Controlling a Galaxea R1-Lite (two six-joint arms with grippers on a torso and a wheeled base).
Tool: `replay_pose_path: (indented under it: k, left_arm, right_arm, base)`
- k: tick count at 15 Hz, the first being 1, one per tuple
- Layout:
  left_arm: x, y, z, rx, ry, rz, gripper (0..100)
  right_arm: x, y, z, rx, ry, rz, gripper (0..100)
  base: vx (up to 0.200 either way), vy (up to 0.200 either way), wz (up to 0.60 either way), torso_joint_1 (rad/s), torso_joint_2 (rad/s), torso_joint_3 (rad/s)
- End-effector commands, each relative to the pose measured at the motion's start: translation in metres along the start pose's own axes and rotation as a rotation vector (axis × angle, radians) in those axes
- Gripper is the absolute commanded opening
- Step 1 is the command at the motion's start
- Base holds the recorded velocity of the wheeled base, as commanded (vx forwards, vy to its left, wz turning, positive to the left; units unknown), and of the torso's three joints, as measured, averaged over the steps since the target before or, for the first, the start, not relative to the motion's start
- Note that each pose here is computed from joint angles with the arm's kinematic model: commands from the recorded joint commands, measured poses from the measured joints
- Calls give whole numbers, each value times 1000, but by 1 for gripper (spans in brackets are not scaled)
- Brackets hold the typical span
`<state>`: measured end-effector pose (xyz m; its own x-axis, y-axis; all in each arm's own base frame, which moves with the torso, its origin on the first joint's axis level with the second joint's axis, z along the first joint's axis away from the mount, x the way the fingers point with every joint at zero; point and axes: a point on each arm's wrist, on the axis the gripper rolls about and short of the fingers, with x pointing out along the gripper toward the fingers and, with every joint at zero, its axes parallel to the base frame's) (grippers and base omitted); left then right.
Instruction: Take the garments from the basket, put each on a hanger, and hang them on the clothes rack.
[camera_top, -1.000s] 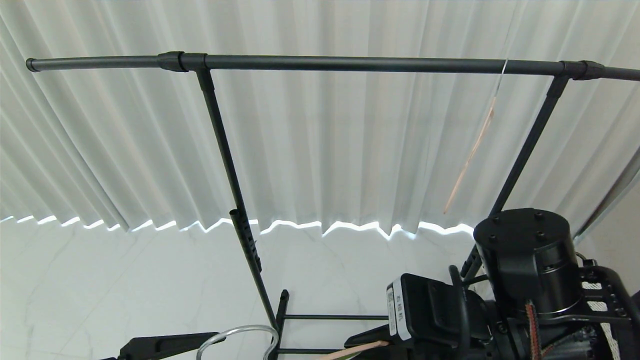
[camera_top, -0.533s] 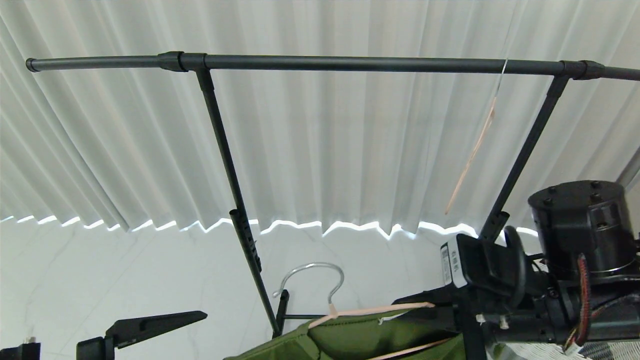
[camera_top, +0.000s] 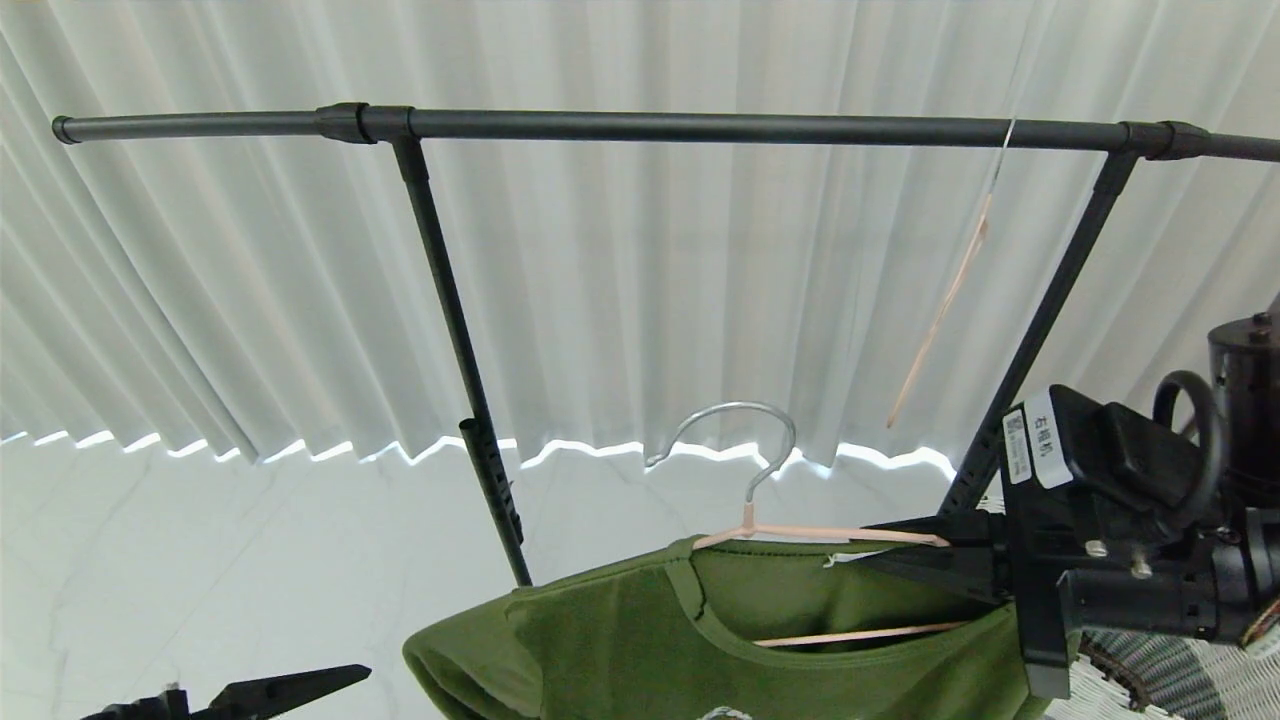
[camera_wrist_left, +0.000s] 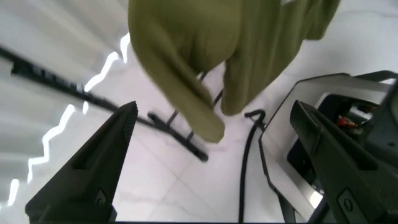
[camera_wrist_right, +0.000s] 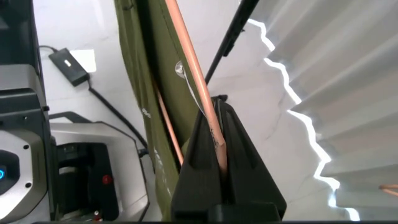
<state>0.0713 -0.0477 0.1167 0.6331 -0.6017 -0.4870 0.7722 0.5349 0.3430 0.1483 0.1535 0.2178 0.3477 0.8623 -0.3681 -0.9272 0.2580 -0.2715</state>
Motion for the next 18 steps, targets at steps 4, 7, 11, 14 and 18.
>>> replay_pose_path:
  k: [4,7,11,14,18]
  left_arm:
    - [6,8,-3,-49,61,38,100]
    - [5,10,1,-45,46,47,100]
    - [6,11,2,-43,43,47,100]
    - [5,11,2,-42,39,49,100]
    - [5,11,2,-42,38,48,100]
  right_arm:
    - [-9,2,4,-10,-25,-12,0]
    - [-9,2,4,-11,-26,-12,0]
    - [-9,2,4,-11,-27,-13,0]
    - [-9,2,4,-11,-26,-12,0]
    - [-9,2,4,-11,-26,-12,0]
  base:
    - [0,0,0,0,0,0]
    - [0,0,0,0,0,0]
    - [0,0,0,0,0,0]
    - [0,0,0,0,0,0]
    - [0,0,0,0,0,0]
